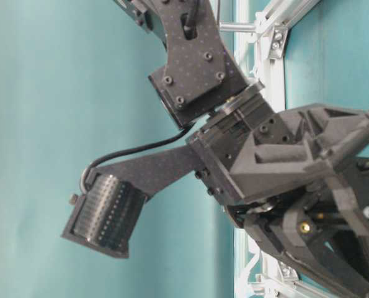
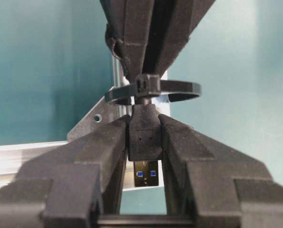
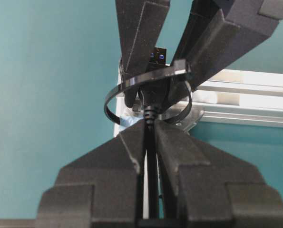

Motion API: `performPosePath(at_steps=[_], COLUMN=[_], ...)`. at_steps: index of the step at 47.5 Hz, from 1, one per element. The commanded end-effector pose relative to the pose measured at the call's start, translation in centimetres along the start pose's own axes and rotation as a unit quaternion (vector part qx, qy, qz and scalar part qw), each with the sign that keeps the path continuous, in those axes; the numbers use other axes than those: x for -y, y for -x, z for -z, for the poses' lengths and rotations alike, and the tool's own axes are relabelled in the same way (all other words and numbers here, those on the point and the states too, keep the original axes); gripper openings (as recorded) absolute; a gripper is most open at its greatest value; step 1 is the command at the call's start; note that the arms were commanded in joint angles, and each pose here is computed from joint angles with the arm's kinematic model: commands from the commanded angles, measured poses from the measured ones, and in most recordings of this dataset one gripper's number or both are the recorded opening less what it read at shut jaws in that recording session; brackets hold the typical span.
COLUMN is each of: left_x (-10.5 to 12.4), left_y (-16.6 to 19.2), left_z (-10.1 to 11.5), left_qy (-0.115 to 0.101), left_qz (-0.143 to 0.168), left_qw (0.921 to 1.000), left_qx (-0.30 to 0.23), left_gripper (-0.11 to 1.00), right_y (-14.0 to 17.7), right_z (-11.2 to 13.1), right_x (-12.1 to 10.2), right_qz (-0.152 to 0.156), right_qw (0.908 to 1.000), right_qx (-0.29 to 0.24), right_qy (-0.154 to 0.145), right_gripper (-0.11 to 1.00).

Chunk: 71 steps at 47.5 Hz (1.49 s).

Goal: Insert the wire through the string loop located on the left side.
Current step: 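Move the left gripper to the connector protruding from the loop, then grasp the USB connector with the left gripper and open the right gripper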

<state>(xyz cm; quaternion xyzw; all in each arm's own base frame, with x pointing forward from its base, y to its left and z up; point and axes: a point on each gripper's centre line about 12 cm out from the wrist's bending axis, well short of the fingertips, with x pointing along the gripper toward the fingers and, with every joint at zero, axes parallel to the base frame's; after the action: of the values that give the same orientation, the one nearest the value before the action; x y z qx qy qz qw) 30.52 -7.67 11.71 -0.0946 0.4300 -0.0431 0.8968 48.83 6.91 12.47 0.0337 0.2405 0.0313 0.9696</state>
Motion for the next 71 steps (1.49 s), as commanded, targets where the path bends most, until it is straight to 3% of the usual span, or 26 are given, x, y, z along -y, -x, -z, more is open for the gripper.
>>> performPosePath(at_steps=[1, 29, 32, 39, 43, 71], left_x=[0.52, 0.53, 0.54, 0.54, 0.54, 0.44], left_y=[0.57, 0.72, 0.75, 0.75, 0.75, 1.52], left_z=[-0.93, -0.99, -1.02, -1.02, -1.02, -0.63], left_qy=[-0.003, -0.004, -0.004, -0.004, -0.004, -0.003], left_qz=[0.008, 0.009, 0.009, 0.009, 0.009, 0.007], left_qw=[0.9998, 0.9997, 0.9997, 0.9997, 0.9997, 0.9999], left_qx=[0.018, 0.020, 0.021, 0.021, 0.021, 0.012], left_gripper=[0.20, 0.20, 0.20, 0.20, 0.20, 0.20], right_y=[0.33, 0.46, 0.52, 0.60, 0.57, 0.76], right_z=[-1.78, -1.71, -1.62, -1.65, -1.59, -1.72], right_x=[0.20, 0.41, 0.55, 0.51, 0.52, 0.50], right_qz=[0.001, 0.005, 0.007, 0.008, 0.008, 0.007], right_qw=[0.9997, 0.9992, 0.9989, 0.9987, 0.9987, 0.9988], right_qx=[0.025, 0.040, 0.045, 0.051, 0.050, 0.049], right_qy=[-0.001, 0.003, 0.002, 0.003, 0.003, 0.003], right_gripper=[0.09, 0.10, 0.22, 0.65, 0.84, 0.83])
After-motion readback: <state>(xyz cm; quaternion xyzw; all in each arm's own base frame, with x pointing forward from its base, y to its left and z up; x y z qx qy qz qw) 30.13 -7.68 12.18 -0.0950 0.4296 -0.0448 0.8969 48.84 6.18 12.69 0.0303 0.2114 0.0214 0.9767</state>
